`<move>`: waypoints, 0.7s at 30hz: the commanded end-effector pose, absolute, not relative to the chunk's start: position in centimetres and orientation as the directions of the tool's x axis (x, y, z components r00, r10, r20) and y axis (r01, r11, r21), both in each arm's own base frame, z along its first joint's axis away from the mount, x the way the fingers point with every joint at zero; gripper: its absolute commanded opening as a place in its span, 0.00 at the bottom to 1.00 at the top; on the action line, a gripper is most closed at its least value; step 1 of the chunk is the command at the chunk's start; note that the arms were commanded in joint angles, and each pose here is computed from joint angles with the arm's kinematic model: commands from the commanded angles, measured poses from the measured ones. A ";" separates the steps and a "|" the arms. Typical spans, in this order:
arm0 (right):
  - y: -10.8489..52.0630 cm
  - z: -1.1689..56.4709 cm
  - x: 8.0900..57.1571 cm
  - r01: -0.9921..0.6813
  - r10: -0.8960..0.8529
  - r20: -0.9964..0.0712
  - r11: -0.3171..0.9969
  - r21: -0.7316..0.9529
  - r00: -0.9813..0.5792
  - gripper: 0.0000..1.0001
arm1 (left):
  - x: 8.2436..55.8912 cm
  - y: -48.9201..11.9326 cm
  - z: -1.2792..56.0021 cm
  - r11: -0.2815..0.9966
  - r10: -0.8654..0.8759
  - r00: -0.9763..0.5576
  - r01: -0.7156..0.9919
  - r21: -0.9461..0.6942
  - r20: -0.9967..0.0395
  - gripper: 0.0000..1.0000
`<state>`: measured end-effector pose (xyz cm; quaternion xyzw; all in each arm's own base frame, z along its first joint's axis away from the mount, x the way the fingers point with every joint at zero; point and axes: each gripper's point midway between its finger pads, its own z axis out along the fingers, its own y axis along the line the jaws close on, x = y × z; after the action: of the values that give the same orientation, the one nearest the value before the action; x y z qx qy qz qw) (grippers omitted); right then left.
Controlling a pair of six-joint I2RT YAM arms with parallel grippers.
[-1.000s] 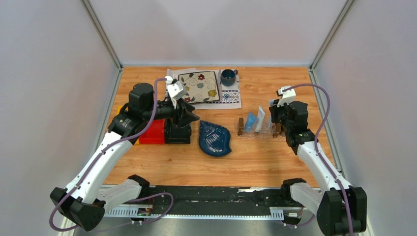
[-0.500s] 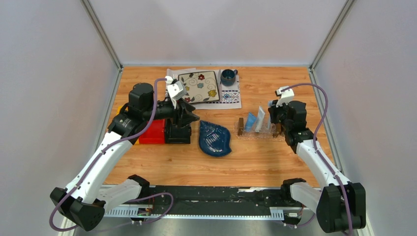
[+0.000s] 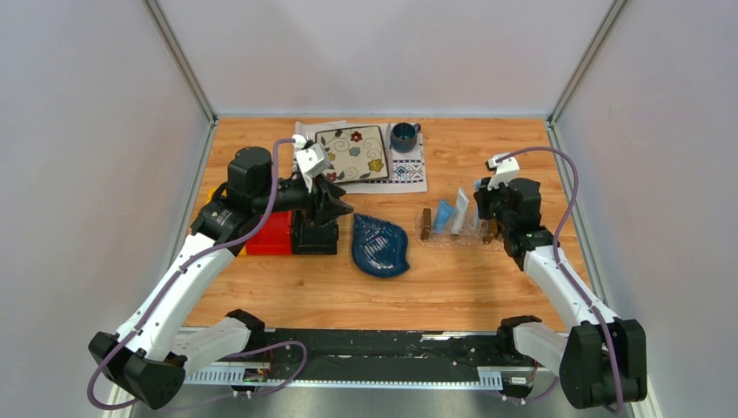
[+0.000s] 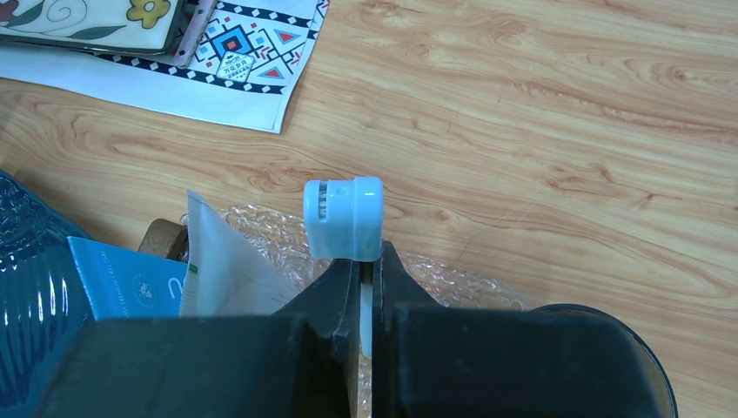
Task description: Prepare toiletry sets of a toothbrush and toothpaste on the tray
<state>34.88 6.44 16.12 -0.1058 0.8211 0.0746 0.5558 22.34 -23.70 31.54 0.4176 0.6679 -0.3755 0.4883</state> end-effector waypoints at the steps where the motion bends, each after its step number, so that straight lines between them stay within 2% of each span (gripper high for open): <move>1: 6.5 17.3 35.6 -0.267 -0.099 -0.948 0.964 -0.015 -0.304 0.00 | 22.3 -23.8 32.4 0.352 0.172 -0.125 0.934 -0.058 -0.977 0.56; 21: 6.7 17.6 35.4 -0.285 -0.106 -0.962 0.958 -0.031 -0.252 0.00 | 22.3 -23.9 32.3 0.347 0.168 -0.130 0.936 -0.064 -0.977 0.56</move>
<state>34.95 6.66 15.71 -0.1164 0.8141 0.0767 0.5638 22.34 -23.80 31.21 0.4189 0.6666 -0.3780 0.4872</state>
